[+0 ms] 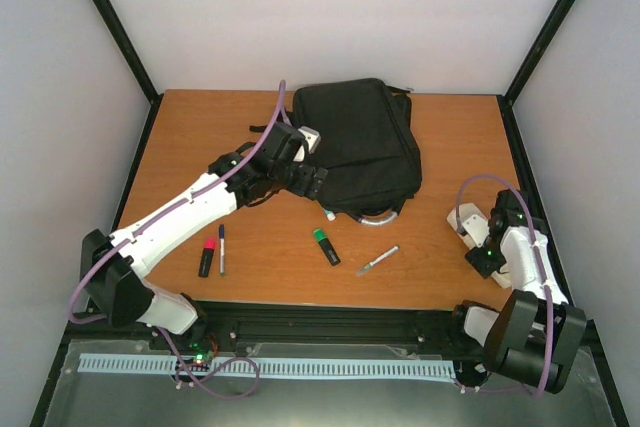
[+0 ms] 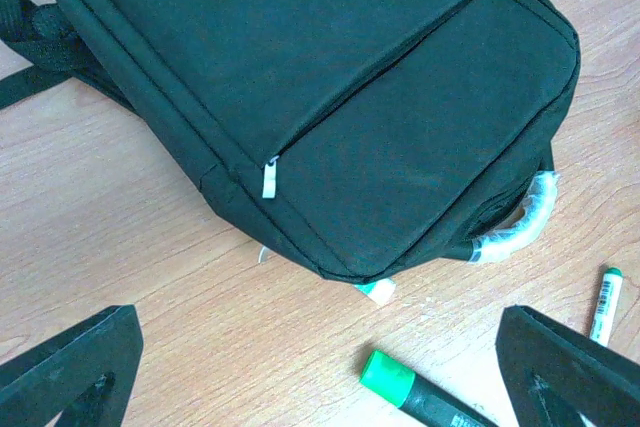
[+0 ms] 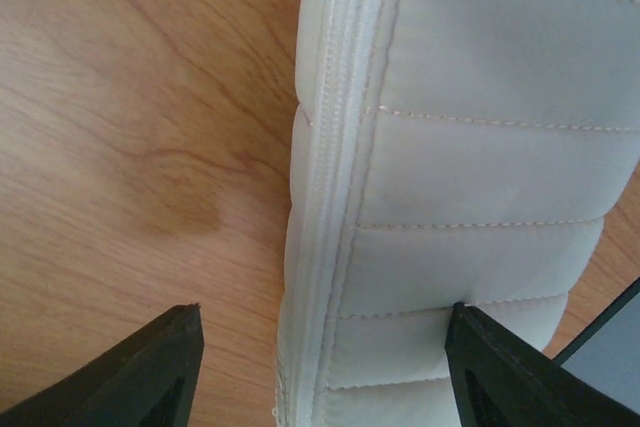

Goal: Pack the student bag
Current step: Pick up the stationery from the center of the board.

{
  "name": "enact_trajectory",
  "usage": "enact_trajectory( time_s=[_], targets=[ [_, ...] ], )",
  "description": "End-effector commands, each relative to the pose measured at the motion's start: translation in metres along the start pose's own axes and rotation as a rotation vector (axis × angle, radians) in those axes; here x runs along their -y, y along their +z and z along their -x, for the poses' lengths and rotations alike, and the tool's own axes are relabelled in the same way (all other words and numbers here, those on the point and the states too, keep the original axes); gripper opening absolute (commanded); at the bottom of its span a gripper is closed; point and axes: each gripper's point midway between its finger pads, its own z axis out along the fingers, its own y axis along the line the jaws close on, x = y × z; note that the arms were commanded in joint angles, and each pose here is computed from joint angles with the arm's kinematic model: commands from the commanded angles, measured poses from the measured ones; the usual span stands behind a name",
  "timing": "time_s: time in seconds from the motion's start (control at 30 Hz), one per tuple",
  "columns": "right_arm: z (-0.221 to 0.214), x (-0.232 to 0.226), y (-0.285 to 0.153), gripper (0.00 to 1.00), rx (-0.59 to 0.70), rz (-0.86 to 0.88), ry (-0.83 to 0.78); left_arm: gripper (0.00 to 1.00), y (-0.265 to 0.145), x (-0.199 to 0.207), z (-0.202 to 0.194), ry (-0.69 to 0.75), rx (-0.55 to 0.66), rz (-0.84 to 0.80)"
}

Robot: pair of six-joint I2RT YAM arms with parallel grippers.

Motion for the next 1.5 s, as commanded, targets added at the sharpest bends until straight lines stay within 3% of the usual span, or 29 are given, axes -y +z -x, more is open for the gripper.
enact_trajectory(
  time_s=[0.0, 0.27, 0.43, 0.67, 0.8, 1.0, 1.17, 1.3, 1.47],
  targets=[
    [-0.004, 0.002, 0.011, 0.70, -0.016, -0.003, 0.004, 1.00, 0.002, 0.002, 0.004, 0.000, -0.001, -0.008],
    [-0.008, 0.022, 0.021, 0.81, -0.029, -0.055, 0.051, 1.00, 0.004, 0.002, 0.003, 0.003, -0.007, -0.005],
    [-0.007, 0.045, 0.023, 0.80, -0.033, -0.148, 0.044, 1.00, 0.006, 0.002, 0.002, 0.005, -0.013, -0.004],
    [-0.005, 0.081, 0.026, 0.60, -0.052, -0.299, 0.040, 1.00, 0.006, 0.001, 0.002, 0.006, -0.013, 0.003],
    [-0.006, 0.086, 0.033, 0.54, -0.070, -0.311, 0.030, 1.00, 0.006, 0.001, 0.002, 0.007, -0.014, 0.004],
    [-0.002, 0.094, 0.036, 0.30, -0.068, -0.323, 0.031, 1.00, 0.006, 0.000, 0.002, 0.006, -0.013, 0.004],
    [0.017, 0.095, -0.001, 0.21, 0.045, -0.262, 0.079, 1.00, 0.007, 0.001, 0.002, 0.008, -0.015, 0.005],
    [0.036, 0.067, -0.037, 0.21, 0.160, -0.083, 0.101, 1.00, 0.007, 0.001, 0.001, 0.009, -0.018, 0.002],
    [0.049, 0.019, -0.050, 0.21, 0.219, 0.199, 0.110, 1.00, 0.010, 0.002, 0.000, 0.009, -0.027, 0.002]
  ],
)
